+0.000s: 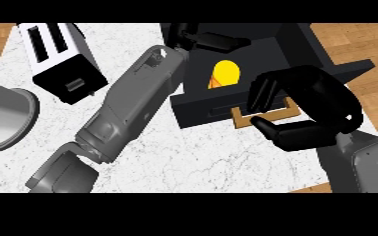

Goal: Pick up the cup, place it into the drawer and close the drawer

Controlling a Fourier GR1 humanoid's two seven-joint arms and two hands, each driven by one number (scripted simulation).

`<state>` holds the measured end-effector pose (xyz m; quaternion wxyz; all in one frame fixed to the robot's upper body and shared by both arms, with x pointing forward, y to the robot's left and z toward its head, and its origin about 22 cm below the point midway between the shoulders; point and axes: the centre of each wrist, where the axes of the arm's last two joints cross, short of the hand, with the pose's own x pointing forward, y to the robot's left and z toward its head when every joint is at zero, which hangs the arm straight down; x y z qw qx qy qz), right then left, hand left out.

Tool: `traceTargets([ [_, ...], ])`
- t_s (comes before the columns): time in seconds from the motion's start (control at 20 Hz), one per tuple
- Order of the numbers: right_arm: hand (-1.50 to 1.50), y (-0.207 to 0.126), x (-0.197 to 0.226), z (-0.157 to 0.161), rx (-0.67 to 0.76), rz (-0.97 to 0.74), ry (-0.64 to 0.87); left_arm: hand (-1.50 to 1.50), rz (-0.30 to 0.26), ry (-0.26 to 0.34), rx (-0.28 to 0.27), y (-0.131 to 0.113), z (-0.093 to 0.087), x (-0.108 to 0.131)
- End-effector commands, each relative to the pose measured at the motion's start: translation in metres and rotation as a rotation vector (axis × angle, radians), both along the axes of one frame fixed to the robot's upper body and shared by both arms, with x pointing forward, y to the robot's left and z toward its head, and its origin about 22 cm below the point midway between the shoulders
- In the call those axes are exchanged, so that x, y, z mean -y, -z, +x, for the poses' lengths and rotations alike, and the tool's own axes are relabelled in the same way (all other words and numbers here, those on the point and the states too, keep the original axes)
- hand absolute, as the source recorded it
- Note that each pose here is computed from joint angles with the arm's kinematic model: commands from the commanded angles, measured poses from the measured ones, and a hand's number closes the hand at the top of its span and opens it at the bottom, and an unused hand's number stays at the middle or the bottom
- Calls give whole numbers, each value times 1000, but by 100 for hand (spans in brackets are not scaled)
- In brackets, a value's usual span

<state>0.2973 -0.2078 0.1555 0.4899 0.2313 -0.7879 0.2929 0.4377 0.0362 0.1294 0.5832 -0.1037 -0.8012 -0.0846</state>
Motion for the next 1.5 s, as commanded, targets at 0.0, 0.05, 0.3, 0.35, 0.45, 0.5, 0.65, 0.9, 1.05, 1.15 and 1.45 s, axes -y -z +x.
traceTargets([
  [0.0,150,6,-2,-4,-32,-243,-130,-150,-90,-44,37,-1,0,-1],
  [0.05,150,6,-1,-1,-56,-312,-120,-150,-95,-49,37,-6,-1,3],
  [0.3,-150,10,11,-16,-57,-511,-19,-150,-90,-86,29,-2,2,0],
  [0.35,-150,10,21,-16,3,-576,13,-150,-96,-102,24,3,0,-1],
  [0.45,-150,12,9,-18,58,-648,99,-150,-129,-95,15,18,0,-11],
  [0.5,-150,36,17,-25,19,-682,91,-150,-147,-79,13,8,1,-7],
  [0.65,-150,62,2,-14,-9,-722,140,-150,-187,-91,24,28,-3,-17],
  [0.9,-150,120,-8,7,-70,-841,126,-150,-223,-72,3,19,1,-30],
  [1.05,-150,144,8,26,-100,-909,114,-150,-240,-72,7,39,-6,-38],
  [1.15,150,155,-9,39,-112,-926,145,-150,-235,-72,25,57,-13,-51],
  [1.45,150,162,17,75,-67,-845,239,-150,-263,-72,9,58,-13,-97],
])
